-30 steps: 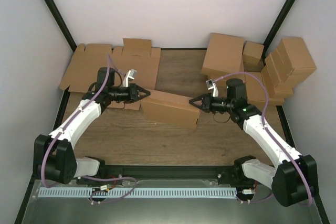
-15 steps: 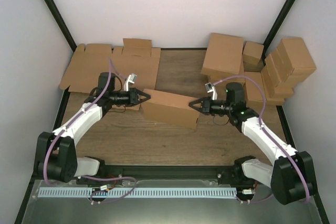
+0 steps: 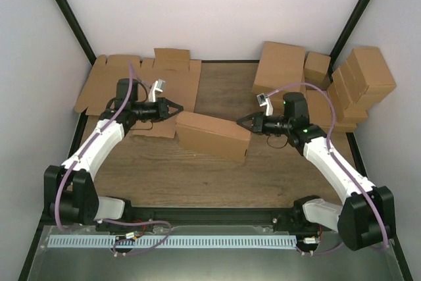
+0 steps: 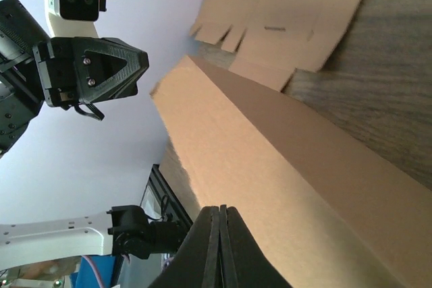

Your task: Fold the paper box

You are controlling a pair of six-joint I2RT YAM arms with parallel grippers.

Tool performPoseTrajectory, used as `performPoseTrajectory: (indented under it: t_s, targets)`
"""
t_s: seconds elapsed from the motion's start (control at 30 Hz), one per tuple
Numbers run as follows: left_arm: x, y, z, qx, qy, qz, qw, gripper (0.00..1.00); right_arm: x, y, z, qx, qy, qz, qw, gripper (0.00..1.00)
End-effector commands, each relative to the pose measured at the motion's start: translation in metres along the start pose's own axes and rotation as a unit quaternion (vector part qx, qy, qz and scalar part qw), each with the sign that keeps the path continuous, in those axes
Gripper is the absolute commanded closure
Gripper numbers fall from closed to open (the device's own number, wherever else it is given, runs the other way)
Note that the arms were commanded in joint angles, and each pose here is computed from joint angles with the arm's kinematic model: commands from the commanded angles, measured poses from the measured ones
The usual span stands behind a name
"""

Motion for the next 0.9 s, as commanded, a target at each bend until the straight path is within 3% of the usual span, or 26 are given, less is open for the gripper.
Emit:
performPoseTrajectory:
  t_s: [0.0,0.3,0.53,0.73,0.87]
  targets:
    - [0.014,0.029,-0.029,-0.041,0.035,-0.005,0.999,0.96,0.007,-0.026,-0.007,0.019,0.014,-0.014,1.000,0.99]
    - [0.026,0.062,-0.070,-0.077,0.065,0.005,0.995,0.96,0.012,-0.060,-0.018,0.043,0.024,-0.034,0.998,0.99]
    - [0.011,0.029,-0.033,-0.039,0.038,-0.001,0.999,0.96,-0.001,-0.018,0.002,-0.008,0.011,-0.017,1.000,0.99]
    - [0.000,0.007,-0.010,-0.011,0.017,0.010,1.000,0.74,-0.009,0.003,0.010,-0.033,0.004,-0.015,0.999,0.99]
    - [0.009,0.028,-0.029,-0.033,0.035,0.021,0.999,0.77,-0.002,-0.020,0.001,-0.014,0.011,-0.030,0.999,0.99]
Point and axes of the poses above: each gripper's point midway between its finger pads, its own x axis out along the fingers, its own y axis along the line the jaws close on, z = x × y, the point moved 8 cm from there along -x, back along the fingers, and after that the axes turned 9 degrees about x, right-handed, at the moved point
